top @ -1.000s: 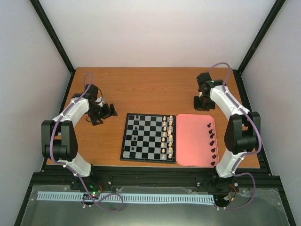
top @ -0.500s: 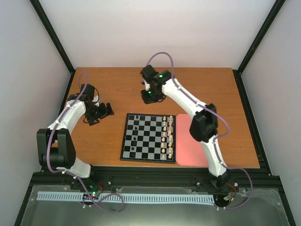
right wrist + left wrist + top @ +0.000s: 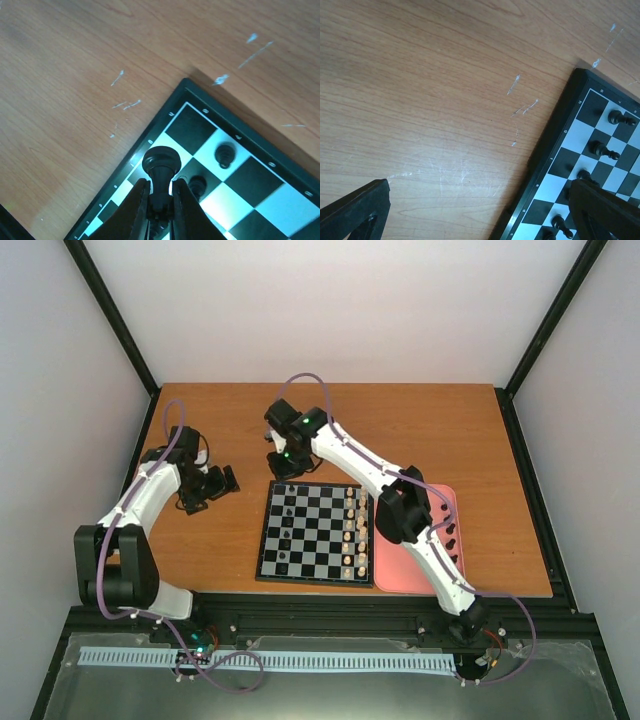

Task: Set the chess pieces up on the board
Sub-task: Place the chess piece on the chessboard.

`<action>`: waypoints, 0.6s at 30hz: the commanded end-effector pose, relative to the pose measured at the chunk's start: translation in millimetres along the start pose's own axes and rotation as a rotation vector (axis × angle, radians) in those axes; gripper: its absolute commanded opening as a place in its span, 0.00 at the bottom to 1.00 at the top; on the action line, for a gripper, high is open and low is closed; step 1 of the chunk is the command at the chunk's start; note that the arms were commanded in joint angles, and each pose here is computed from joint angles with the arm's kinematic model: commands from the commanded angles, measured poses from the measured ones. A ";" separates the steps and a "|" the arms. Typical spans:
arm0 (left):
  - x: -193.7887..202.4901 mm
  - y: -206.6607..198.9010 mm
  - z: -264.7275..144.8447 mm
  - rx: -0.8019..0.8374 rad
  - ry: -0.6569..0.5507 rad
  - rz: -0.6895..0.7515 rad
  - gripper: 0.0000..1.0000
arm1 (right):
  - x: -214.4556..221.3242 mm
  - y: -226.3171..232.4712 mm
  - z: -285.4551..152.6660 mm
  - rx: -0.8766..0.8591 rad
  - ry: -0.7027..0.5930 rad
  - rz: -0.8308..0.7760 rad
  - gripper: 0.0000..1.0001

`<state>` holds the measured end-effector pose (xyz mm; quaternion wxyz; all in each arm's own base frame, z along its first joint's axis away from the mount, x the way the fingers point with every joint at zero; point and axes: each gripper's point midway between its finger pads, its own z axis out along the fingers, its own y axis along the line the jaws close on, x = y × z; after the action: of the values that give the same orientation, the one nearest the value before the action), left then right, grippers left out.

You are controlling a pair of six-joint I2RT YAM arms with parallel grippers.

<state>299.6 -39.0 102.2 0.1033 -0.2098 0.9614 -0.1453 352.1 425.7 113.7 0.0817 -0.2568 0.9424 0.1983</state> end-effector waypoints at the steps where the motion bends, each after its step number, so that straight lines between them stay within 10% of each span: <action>1: -3.1 -3.6 -10.6 0.026 -0.029 -0.020 1.00 | -1.3 18.7 14.4 -0.036 0.000 -0.017 0.03; 18: -0.8 -5.7 -8.2 0.045 -0.022 -0.017 1.00 | 3.1 4.4 47.9 0.023 0.041 -0.022 0.04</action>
<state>296.7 -42.1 103.4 0.1027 -0.2103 0.9597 -0.1553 347.3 446.5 73.2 0.0615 -0.2676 0.9422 0.1921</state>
